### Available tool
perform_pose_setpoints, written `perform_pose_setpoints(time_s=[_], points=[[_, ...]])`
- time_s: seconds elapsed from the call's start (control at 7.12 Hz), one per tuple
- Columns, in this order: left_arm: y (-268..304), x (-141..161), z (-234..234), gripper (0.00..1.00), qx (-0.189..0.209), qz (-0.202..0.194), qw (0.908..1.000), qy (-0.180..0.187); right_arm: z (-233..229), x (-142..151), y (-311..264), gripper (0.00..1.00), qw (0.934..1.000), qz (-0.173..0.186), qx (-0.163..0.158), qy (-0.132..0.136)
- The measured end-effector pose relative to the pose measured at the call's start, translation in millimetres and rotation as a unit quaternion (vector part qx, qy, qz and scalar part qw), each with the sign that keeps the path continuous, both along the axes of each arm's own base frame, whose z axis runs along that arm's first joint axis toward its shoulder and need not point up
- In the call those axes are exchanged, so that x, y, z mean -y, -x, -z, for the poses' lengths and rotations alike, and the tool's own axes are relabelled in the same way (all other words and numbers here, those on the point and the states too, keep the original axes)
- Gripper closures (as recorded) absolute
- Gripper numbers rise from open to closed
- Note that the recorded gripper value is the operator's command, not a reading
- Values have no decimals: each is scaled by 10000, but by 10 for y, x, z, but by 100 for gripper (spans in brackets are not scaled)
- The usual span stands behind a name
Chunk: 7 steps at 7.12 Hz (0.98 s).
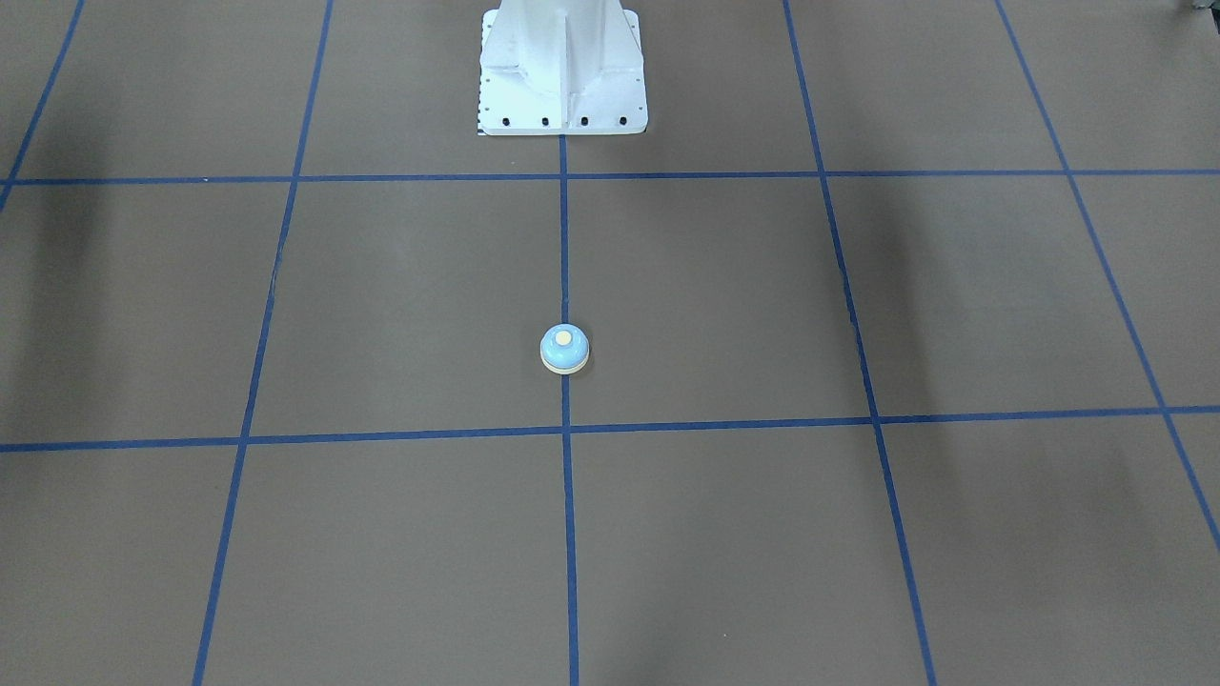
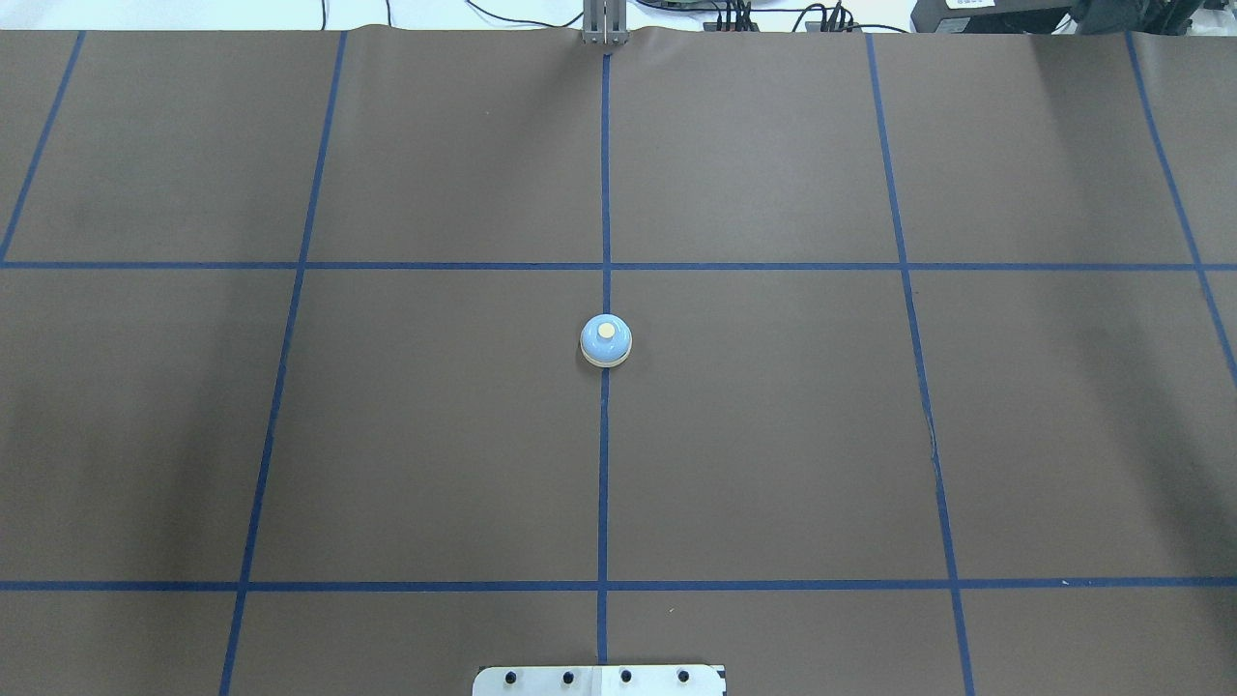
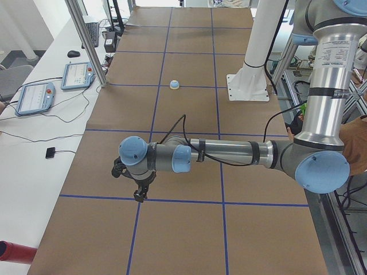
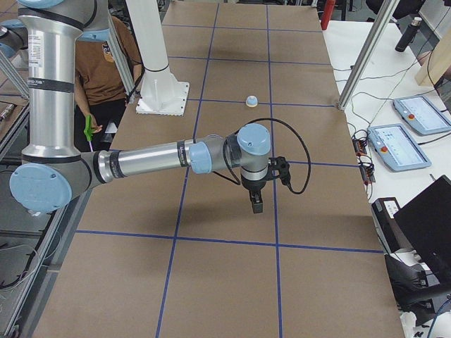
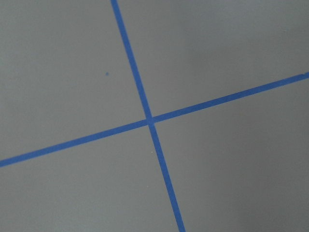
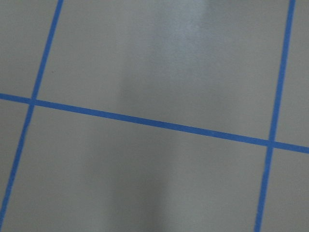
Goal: Place and press bell with both arms
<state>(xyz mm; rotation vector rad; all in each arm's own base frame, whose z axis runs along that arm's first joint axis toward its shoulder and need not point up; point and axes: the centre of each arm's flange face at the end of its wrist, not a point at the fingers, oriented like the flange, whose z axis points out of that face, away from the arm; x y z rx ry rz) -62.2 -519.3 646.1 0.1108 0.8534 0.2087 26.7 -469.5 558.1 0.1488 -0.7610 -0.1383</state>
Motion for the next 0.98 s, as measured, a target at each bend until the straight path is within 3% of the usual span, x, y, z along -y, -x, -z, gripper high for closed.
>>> perform_pose_setpoints(time_s=[0.14, 0.42, 0.98], points=[[5, -105, -66, 1, -3, 125, 9998, 162, 25, 39, -24, 0, 10000, 62, -36, 58], [14, -168, 13, 0, 21, 229, 9997, 45, 177, 101, -106, 0, 9999, -8, -56, 114], [254, -340, 24, 0, 294, 470, 9984, -84, -17, 162, -213, 0, 9993, -136, -144, 307]])
